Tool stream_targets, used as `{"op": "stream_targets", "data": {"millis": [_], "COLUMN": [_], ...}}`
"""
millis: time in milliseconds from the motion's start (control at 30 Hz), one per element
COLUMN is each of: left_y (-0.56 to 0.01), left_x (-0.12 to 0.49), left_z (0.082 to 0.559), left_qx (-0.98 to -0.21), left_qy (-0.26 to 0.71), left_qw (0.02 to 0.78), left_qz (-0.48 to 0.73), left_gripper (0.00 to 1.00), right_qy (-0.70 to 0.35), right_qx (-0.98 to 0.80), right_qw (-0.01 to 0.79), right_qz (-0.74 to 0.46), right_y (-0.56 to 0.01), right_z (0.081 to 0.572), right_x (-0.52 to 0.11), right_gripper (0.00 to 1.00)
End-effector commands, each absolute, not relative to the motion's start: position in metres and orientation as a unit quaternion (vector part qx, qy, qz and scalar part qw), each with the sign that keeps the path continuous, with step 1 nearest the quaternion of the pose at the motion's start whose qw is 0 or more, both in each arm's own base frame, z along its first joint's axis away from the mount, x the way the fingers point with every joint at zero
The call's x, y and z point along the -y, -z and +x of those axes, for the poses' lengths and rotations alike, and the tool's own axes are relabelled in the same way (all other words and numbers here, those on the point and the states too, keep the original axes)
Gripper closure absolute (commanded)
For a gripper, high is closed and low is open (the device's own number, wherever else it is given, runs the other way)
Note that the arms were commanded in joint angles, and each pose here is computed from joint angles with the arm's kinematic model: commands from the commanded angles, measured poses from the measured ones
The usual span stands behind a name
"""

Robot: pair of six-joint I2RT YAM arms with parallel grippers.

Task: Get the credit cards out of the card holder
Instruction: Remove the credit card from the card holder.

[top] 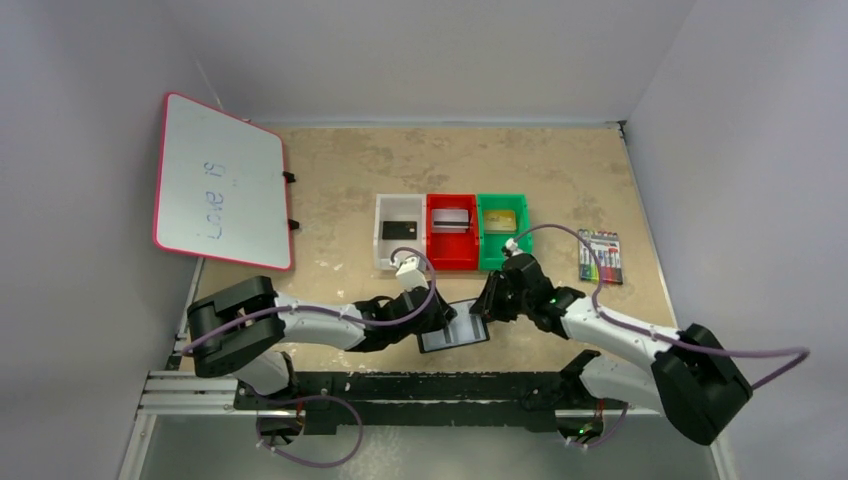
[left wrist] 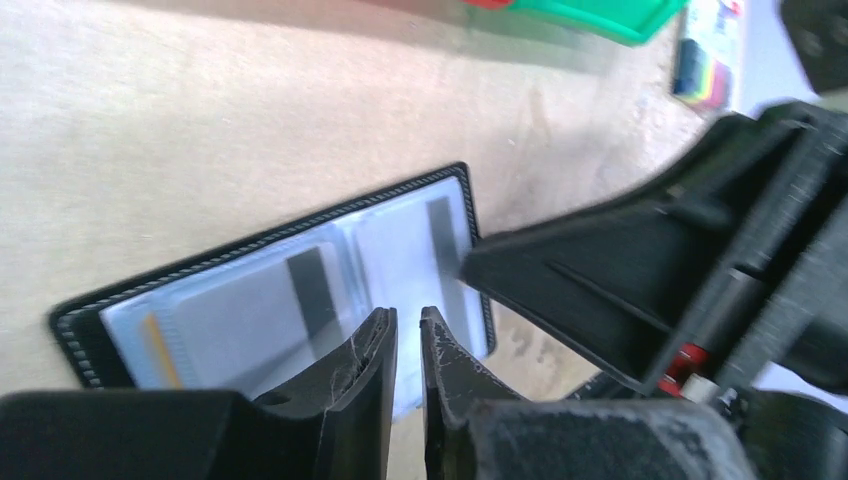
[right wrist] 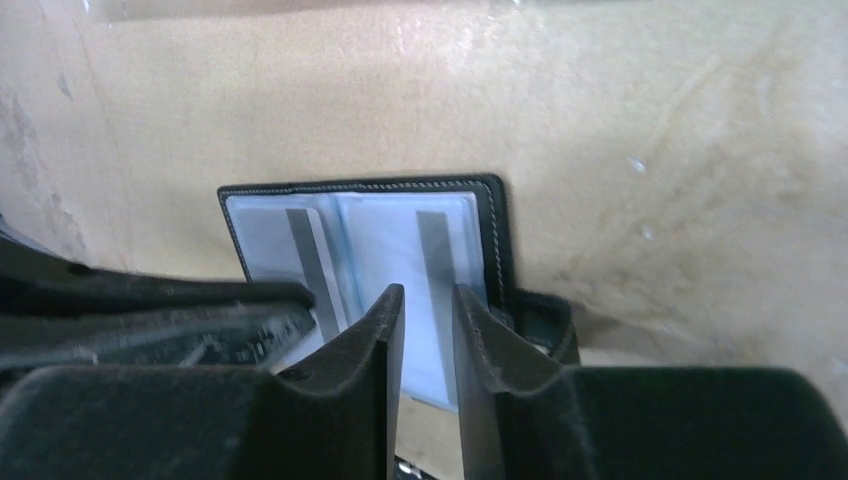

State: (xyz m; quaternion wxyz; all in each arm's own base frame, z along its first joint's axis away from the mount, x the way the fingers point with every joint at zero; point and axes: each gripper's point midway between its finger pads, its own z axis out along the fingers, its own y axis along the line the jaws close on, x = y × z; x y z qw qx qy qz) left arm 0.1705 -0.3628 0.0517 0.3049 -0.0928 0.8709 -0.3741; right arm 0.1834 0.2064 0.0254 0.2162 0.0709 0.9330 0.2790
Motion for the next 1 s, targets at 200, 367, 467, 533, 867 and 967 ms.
{"op": "stream_targets", "data": {"millis": [200, 367, 467, 533, 867, 967], "left_y": [-0.039, -0.038, -0.041, -0.038, -0.024, -0.021], "left_x": [0.31, 0.309, 0.314, 0.315, 0.318, 0.318], "left_z": [0.172, 0.166, 0.164, 0.163, 0.159, 0.158], "left_qx": [-0.91, -0.914, -0.916, -0.919, -0.925, -0.926], "left_qy": [0.231, 0.217, 0.209, 0.196, 0.18, 0.178], "left_qw": [0.335, 0.335, 0.339, 0.338, 0.332, 0.331], "left_qz": [-0.081, -0.07, -0.054, -0.046, -0.036, -0.036], "left_gripper": [0.82, 0.8, 0.78, 0.78, 0.78, 0.79], "right_qy": [-0.281, -0.278, -0.276, -0.284, -0.341, -0.366], "right_qx": [-0.934, -0.939, -0.94, -0.938, -0.918, -0.906], "right_qw": [0.208, 0.19, 0.189, 0.187, 0.201, 0.212], "right_qz": [0.079, 0.071, 0.069, 0.062, 0.014, -0.005], "right_y": [-0.038, -0.026, -0.022, -0.022, -0.048, -0.065], "right_z": [0.163, 0.163, 0.164, 0.163, 0.165, 0.164], "right_x": [-0.194, -0.198, -0.199, -0.202, -0.221, -0.228], "right_gripper": [0.66, 0.67, 0.67, 0.69, 0.84, 0.78]}}
